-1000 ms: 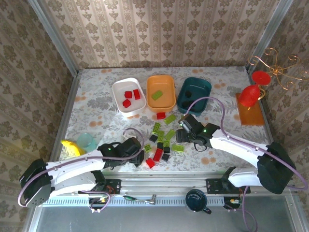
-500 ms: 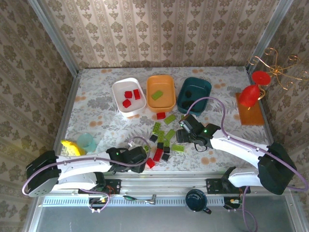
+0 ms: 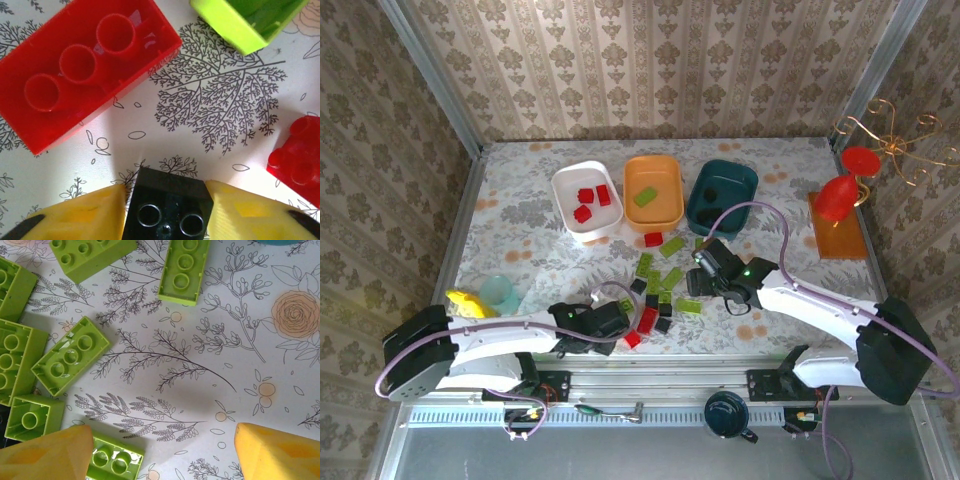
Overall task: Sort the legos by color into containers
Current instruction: Pick up the lego from the middle-left of the table, then place the lego in the container.
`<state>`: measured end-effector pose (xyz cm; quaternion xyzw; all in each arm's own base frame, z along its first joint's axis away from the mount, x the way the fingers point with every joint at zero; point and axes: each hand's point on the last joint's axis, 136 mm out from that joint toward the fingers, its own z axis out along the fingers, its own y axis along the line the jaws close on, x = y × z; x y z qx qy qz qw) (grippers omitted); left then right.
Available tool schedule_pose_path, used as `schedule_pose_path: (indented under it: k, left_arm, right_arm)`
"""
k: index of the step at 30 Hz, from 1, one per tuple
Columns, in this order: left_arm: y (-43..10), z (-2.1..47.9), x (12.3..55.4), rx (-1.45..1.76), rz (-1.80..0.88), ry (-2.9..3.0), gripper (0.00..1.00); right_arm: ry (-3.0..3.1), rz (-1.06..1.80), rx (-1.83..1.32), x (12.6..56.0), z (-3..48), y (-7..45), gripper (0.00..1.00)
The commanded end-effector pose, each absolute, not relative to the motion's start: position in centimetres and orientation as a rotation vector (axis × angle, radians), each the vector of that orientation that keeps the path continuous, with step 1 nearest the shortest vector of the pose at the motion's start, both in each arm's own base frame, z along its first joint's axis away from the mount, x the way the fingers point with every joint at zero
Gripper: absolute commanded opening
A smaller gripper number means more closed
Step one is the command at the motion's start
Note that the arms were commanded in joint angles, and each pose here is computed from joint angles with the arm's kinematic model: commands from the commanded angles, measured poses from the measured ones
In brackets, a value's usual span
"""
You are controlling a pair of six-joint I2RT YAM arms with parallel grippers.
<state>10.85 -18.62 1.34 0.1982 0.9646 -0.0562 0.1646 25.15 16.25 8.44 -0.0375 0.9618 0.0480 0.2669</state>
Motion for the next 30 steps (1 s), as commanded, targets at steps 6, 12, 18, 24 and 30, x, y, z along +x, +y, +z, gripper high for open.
schedule_pose_path:
  k: [6,12,18,24,30]
  left_arm:
    - [-20.8,4.3,11.7,0.575,-0.306,2.668,0.33]
    - [-24.0,11.7,17.5,0.518,-0.507,2.489,0.33]
    - [-30.2,16.7,25.1,0.533,-0.651,2.344,0.32]
    - [-38.1,17.6,31.6,0.598,-0.758,2.279,0.30]
    - [-44.7,17.4,36.7,0.618,-0.854,2.213,0.30]
  right_arm:
    - [2.544,0.062,-0.048,25.1,9.5,14.5,0.76]
    - [2.478,0.060,0.039,25.4,10.8,13.2,0.77]
    - [2.454,0.048,0.112,24.8,10.7,11.8,0.77]
    - [2.413,0.047,0.160,23.8,11.6,10.3,0.77]
    - [2.394,0.080,0.173,23.2,12.0,9.8,0.77]
